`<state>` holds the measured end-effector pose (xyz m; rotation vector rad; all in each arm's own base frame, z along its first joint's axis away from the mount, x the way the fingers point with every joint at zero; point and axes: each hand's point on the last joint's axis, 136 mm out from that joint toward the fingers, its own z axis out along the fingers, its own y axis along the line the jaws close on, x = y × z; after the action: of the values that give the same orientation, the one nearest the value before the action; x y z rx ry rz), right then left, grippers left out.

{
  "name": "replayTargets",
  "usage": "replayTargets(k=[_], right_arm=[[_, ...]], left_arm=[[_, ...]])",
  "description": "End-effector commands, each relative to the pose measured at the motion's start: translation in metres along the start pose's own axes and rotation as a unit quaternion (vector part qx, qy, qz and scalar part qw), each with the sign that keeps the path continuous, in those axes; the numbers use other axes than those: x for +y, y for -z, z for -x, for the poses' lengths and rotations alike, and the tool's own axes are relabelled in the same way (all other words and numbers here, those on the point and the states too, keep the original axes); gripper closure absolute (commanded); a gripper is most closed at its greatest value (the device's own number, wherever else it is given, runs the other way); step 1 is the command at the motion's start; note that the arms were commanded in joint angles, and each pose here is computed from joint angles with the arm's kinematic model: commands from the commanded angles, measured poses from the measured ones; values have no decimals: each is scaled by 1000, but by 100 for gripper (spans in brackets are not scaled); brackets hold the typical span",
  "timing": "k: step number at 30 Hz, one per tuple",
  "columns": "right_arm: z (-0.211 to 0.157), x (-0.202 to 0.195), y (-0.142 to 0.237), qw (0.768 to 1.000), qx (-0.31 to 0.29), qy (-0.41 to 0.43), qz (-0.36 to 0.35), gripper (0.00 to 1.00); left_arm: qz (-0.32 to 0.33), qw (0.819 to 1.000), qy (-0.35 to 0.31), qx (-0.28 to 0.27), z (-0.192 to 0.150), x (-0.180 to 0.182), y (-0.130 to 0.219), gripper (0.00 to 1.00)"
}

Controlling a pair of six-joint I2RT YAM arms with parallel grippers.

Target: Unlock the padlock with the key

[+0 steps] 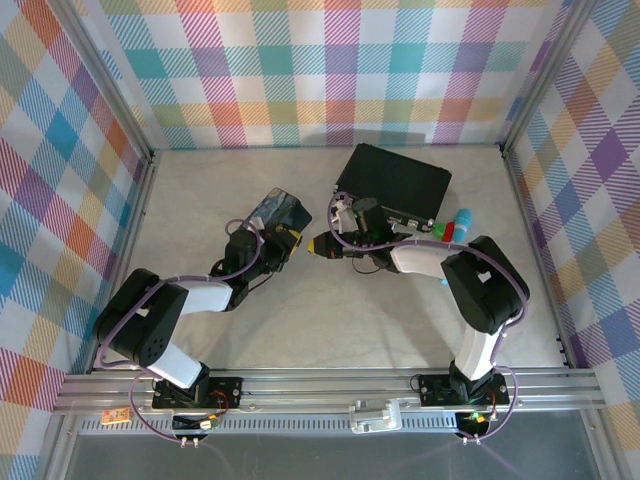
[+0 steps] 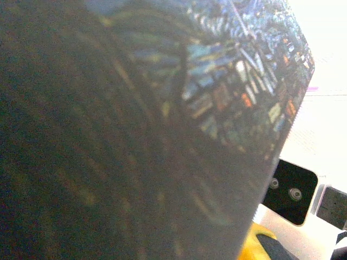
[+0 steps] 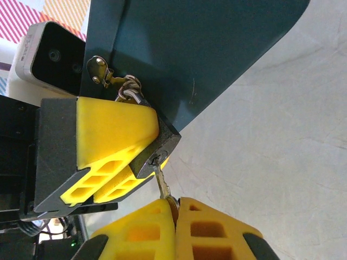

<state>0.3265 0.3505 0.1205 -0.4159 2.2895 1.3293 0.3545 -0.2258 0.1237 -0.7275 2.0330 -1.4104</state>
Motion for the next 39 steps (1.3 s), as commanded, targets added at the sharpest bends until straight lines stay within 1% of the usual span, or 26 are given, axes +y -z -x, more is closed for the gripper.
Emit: replayTargets(k=[1,3,6,10,14,18,19,23,25,29,32,39], right_arm=[[30,17,10,994,-74,85,-5,100],[28,15,9,994,-69,84,-10,100],[30,15,4,997,-55,52,-4,100],[43,21,4,997,-51,-20,53,100],[53,15,8,991,-42,-82,96,100],[53,16,7,985,-21,-119,125,100],[55,20,7,984,-23,-114,135,100],[53,19,7,983,-21,-115,139,100],[49,17,9,985,-22,-113,133,100],[38,12,13,986,-25,-114,120,100],[32,10,15,986,-32,-121,110,100],[22,7,12,984,-63,-142,88,100]], left_arm=[[-16,997,4,71,-33,-12,-4,100],[-20,997,2,70,-33,-14,-4,100],[-20,996,-12,84,-39,-18,-6,100],[-2,993,-28,115,-54,-10,-1,100],[5,988,-35,150,-68,-4,7,100],[19,986,-64,155,-71,-8,15,100],[19,986,-69,152,-71,-10,16,100],[19,987,-70,141,-66,-12,15,100],[28,989,-71,125,-61,-9,14,100],[52,993,-72,73,-43,-1,14,100],[71,995,-60,37,-32,6,16,100],[98,994,-44,-33,-13,8,26,100]])
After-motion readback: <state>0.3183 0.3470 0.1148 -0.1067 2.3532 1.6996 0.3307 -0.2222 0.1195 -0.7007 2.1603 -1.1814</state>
